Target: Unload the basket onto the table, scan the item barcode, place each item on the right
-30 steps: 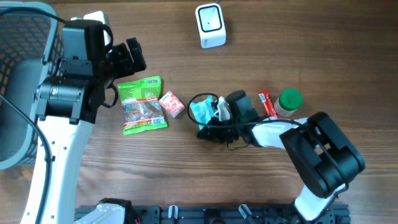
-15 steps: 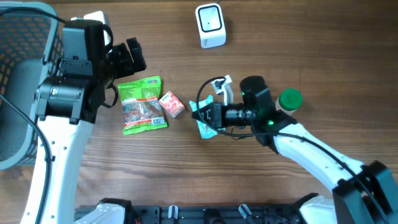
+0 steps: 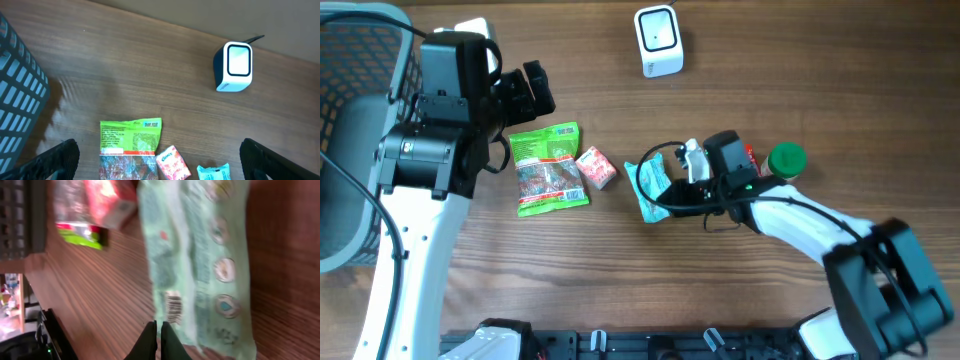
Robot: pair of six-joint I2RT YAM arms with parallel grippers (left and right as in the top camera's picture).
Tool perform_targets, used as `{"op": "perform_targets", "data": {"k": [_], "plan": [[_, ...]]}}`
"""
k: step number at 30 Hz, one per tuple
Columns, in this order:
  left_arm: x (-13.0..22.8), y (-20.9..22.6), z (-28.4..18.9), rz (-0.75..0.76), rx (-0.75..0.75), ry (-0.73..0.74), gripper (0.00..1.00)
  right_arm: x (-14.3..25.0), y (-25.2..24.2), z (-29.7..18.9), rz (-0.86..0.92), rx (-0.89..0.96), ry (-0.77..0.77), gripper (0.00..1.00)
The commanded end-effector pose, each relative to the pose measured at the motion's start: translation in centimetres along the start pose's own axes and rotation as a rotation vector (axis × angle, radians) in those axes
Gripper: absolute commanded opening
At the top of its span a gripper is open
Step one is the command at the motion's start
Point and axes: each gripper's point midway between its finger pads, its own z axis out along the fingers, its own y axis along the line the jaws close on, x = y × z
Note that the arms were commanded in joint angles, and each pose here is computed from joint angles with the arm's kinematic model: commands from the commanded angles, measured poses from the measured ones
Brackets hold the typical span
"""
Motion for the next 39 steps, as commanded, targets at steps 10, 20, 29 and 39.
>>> {"op": "perform_targets", "data": {"k": [10, 20, 29, 39], "plan": [[-0.2, 0.0, -0.1, 0.013, -0.005, -0.009, 1.00, 4.1, -2.9, 2.9, 0.392, 0.029, 0.175, 0.04], [-0.2, 0.0, -0.1, 0.013, -0.005, -0.009, 1.00, -1.8, 3.0, -0.9, 0.200, -0.096, -0.016, 0.04], [-0.2, 0.0, -0.1, 0.013, -0.005, -0.009, 1.00, -2.1, 0.1, 1.6, 0.219, -0.033, -0.030, 0.05], [-0.2, 0.0, -0.1, 0.013, -0.005, -0.009, 1.00, 3.7, -1.5, 4.6, 0.321, -0.011, 0.194, 0.05]]}}
